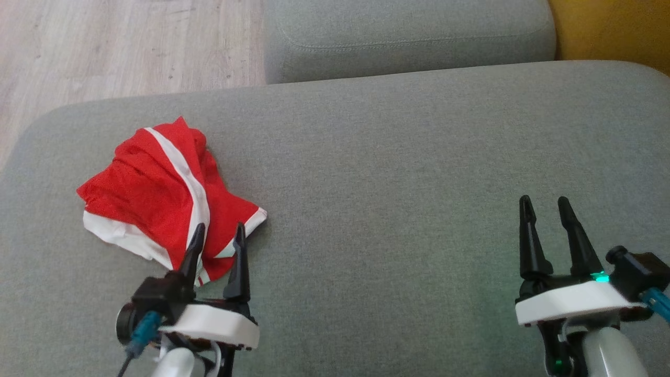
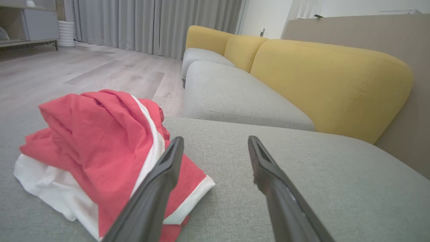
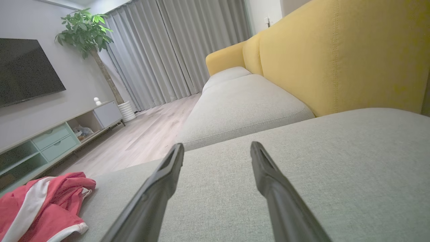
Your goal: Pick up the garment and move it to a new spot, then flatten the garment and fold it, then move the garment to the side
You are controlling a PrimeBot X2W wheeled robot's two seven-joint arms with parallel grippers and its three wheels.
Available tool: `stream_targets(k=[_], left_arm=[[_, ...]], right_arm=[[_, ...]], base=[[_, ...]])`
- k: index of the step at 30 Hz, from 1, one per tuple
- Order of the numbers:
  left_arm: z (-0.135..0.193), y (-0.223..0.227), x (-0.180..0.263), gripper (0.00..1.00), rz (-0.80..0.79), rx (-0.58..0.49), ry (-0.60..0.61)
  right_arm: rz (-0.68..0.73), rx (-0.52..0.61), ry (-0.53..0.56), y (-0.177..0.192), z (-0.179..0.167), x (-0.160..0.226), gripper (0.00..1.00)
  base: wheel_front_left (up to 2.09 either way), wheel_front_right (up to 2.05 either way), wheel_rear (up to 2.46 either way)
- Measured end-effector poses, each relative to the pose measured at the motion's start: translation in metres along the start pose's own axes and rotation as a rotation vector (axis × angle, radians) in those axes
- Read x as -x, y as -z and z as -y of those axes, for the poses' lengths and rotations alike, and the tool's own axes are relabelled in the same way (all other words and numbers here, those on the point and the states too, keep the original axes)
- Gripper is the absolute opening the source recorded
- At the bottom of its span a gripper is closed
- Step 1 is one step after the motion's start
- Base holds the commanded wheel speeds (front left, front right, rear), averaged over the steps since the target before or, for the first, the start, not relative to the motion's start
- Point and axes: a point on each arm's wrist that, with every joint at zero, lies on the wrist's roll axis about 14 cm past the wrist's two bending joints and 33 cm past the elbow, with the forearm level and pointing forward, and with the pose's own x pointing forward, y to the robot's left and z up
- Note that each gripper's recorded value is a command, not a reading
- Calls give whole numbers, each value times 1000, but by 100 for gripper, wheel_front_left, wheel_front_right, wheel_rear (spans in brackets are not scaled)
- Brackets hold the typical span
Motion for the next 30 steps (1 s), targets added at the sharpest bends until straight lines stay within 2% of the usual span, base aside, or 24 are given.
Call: stream_targets(k=[22,27,30], left_arm=[[19,12,-4,100,26,-448,91],[24,7,-5,100,56,-470,99],[26,-7,-8,100,96,-364,67]], right_arm=[[33,346,-100,-4,-22,-3,100],[55,392,-119,-8,-27,-4,100],[84,362,-114,-15,-27,-4,100]], base=[[0,0,0],[0,0,0],[0,0,0]])
